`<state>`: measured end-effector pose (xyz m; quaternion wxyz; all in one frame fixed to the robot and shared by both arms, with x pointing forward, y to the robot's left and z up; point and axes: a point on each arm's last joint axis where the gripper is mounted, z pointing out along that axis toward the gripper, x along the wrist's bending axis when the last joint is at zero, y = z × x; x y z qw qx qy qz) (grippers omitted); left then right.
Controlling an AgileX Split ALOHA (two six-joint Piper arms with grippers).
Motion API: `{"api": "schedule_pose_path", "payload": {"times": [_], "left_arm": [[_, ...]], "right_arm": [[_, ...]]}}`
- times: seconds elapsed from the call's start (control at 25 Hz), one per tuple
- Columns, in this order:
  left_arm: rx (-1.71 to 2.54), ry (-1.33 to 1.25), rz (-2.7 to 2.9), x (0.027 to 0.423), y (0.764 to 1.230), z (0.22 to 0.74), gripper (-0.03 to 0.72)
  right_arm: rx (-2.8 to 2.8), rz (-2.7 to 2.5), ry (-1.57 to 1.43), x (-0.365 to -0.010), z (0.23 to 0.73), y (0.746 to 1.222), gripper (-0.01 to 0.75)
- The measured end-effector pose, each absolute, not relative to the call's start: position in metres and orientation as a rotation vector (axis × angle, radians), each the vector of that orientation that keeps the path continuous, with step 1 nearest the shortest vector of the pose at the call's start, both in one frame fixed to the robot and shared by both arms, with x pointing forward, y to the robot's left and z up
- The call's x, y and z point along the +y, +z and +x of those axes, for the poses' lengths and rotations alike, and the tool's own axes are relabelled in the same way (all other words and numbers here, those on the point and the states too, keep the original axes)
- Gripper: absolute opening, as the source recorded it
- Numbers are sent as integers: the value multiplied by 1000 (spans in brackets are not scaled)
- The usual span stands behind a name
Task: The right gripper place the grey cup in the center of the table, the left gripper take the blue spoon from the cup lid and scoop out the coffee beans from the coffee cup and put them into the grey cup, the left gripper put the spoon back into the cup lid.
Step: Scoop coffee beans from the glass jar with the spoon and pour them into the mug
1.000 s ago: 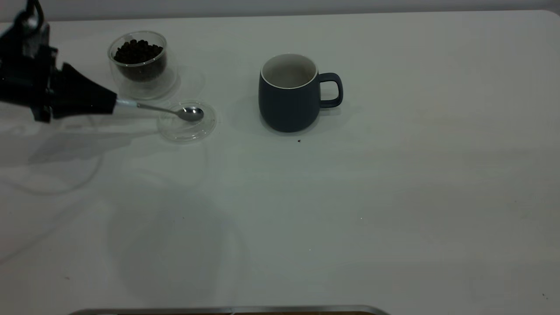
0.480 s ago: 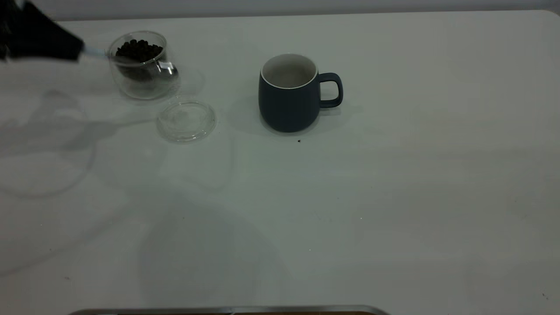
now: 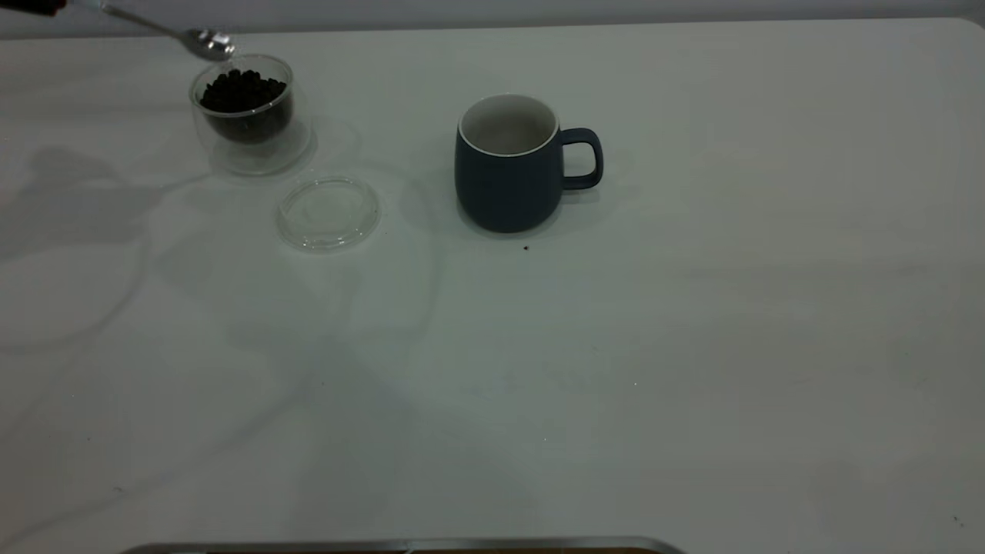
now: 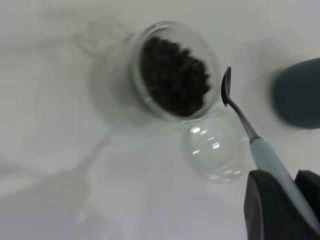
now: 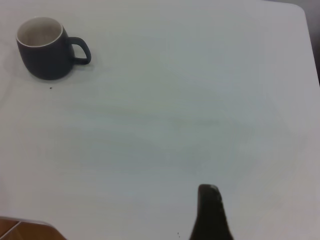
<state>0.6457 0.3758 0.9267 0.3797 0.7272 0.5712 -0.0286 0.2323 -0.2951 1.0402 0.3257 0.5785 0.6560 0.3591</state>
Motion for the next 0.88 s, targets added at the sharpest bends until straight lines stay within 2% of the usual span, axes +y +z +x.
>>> {"api": "schedule_pose_path", "payload": {"times": [0.88], "left_arm": [[1397,84,1861,380,892,660,132]], "right_arm": [[1719,1516,941,-295,232,1040,575]]}}
